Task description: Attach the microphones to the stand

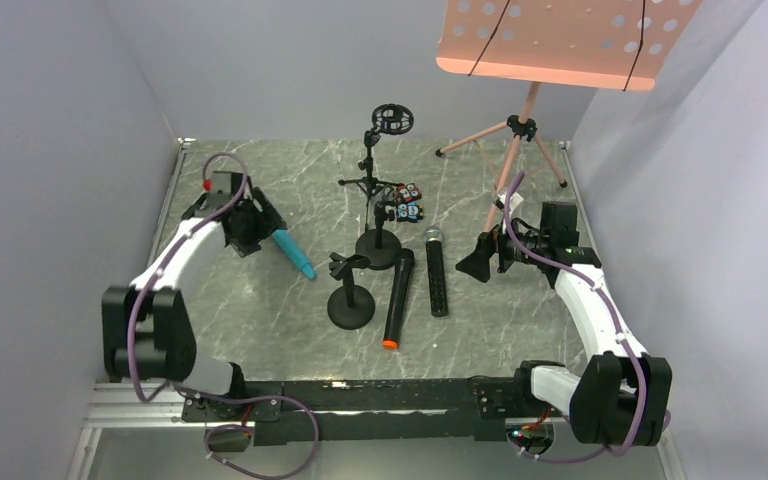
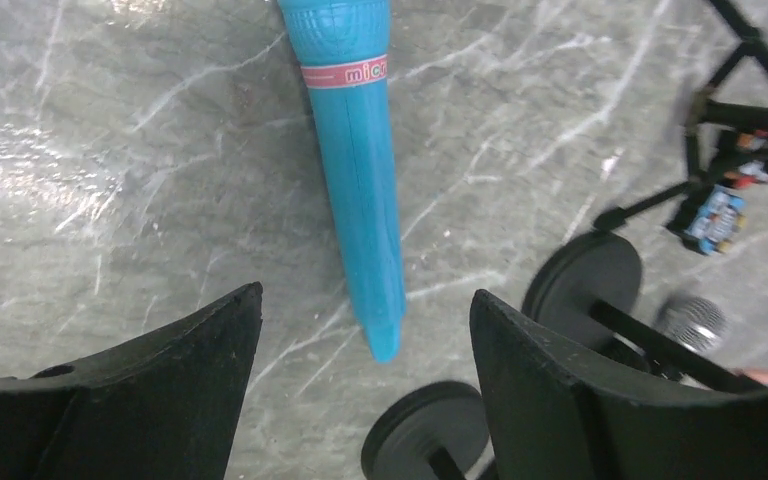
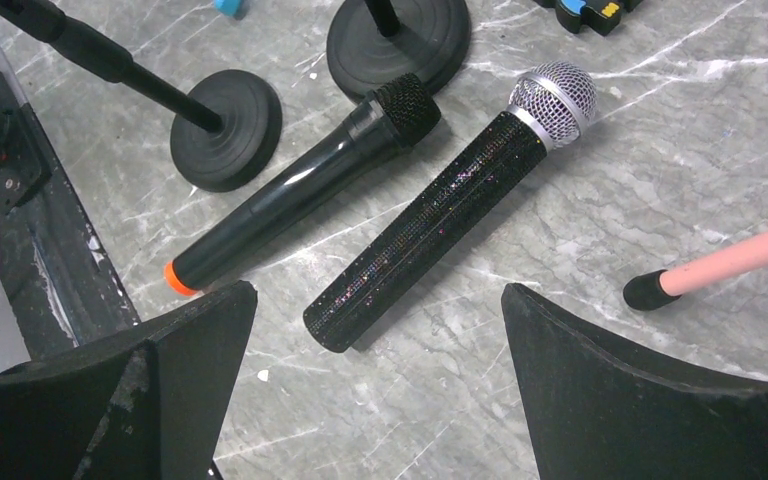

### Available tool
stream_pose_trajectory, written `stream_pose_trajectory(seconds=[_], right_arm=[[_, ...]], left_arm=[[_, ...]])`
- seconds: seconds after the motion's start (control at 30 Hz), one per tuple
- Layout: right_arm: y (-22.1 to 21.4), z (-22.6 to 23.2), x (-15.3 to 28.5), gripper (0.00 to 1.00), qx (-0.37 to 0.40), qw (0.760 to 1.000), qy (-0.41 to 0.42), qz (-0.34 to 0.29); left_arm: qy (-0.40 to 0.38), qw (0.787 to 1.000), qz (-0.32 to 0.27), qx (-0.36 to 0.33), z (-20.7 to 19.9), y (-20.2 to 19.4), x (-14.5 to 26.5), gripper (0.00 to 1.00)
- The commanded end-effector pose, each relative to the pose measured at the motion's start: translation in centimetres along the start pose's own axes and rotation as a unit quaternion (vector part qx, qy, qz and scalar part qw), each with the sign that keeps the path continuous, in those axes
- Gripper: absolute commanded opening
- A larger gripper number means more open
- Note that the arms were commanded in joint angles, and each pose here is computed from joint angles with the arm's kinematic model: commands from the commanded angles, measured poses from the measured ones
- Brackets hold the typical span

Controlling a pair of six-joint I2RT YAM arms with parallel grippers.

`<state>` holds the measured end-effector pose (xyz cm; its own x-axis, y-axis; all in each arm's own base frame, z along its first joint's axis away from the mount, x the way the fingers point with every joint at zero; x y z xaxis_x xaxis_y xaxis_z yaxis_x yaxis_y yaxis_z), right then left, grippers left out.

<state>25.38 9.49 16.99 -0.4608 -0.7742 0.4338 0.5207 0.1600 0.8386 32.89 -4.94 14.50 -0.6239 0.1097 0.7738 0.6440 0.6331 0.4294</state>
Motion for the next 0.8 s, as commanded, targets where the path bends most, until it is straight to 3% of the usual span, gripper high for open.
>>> stream_pose_trajectory(seconds=[0.0, 0.2, 0.77], right_arm=[[1.9, 0.1, 0.4, 1.00, 0.032, 0.999, -0.006, -0.021], [2.2, 0.4, 0.7, 1.00, 0.040, 0.999, -0.009, -0.025], [2.4, 0.6, 0.9, 1.00, 0.046, 0.999, -0.011, -0.027]], left_arm=[[0.109, 0.994, 0.006, -0.017, -0.3, 0.4, -2.4, 0.80], [0.179, 0.982, 0.023, -0.058, -0.7, 0.6, -6.2, 0.81], [0.206, 0.973, 0.062, -0.080, -0.7, 0.1, -11.2, 0.73]])
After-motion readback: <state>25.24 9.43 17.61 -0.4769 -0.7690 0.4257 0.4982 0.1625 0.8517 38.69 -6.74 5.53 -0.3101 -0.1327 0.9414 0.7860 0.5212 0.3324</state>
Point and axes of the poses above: each gripper's point midway between its finger pads, its own x axis back along the fingers, its own z axis along the line the jaws close on, y = z × x, the point moved 3 cm from there along x, back along the fingers
